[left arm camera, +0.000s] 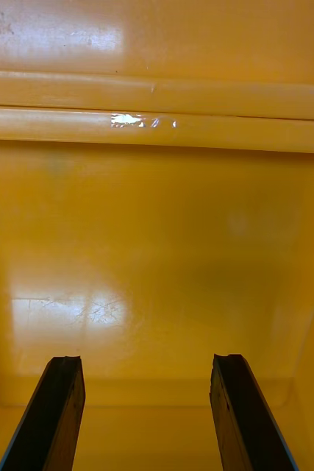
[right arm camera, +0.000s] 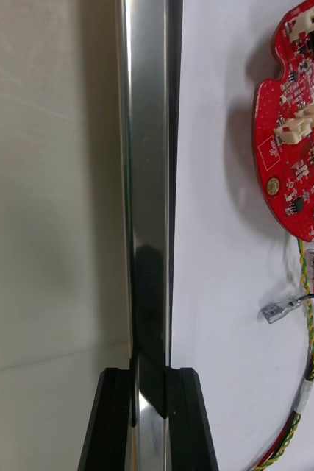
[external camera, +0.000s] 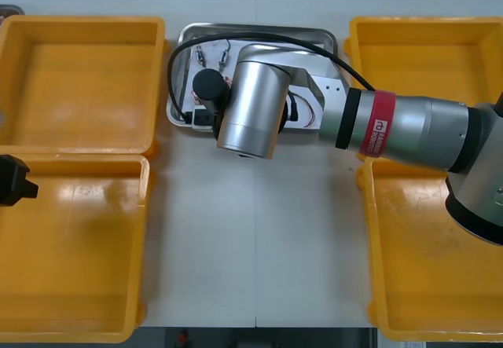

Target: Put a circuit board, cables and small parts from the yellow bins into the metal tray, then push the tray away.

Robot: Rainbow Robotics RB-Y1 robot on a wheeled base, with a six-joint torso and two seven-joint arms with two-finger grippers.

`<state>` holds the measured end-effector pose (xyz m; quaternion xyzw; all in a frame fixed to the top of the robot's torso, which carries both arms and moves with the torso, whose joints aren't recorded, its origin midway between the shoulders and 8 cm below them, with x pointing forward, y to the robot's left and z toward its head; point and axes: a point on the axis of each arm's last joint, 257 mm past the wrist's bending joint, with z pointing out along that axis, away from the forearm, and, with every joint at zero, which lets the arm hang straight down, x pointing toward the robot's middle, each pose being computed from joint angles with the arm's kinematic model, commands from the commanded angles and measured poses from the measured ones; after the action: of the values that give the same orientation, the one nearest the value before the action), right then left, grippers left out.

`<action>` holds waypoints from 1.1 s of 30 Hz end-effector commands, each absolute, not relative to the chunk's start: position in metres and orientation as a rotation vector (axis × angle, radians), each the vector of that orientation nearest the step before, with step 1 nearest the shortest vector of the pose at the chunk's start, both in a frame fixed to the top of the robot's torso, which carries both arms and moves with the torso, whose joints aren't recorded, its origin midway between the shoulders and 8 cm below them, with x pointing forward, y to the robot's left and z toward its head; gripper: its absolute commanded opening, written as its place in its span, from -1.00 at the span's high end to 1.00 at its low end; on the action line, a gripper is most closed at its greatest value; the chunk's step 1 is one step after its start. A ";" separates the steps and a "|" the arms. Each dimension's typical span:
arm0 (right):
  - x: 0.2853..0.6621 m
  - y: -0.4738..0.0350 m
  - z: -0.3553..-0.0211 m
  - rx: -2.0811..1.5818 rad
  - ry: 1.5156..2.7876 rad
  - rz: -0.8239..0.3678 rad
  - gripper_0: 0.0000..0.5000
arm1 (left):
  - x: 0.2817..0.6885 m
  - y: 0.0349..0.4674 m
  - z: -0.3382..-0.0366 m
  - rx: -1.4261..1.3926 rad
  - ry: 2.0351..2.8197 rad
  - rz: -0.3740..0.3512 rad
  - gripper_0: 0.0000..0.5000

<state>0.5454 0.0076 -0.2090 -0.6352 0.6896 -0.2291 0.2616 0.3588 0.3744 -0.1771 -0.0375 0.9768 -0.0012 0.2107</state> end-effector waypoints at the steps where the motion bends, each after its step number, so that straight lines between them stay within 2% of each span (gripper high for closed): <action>1: 0.558 0.043 -0.169 -1.744 1.733 -0.620 1.00 | 0.354 0.388 -0.165 -0.083 2.697 0.063 -1.00; 20: 0.606 0.048 -0.147 -1.718 1.647 -0.659 1.00 | 0.354 0.388 -0.165 -0.083 2.697 0.063 -1.00; 25: 0.616 0.051 -0.145 -1.720 1.627 -0.636 1.00 | 0.354 0.388 -0.165 -0.083 2.697 0.063 -1.00; 33: 0.628 0.044 -0.144 -1.742 1.585 -0.664 1.00 | 0.354 0.388 -0.165 -0.083 2.697 0.063 -1.00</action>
<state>0.6229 0.0161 -0.1821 -0.6653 0.6304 -0.2535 0.3094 0.3588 0.3744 -0.1770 -0.0375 0.9768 -0.0012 0.2107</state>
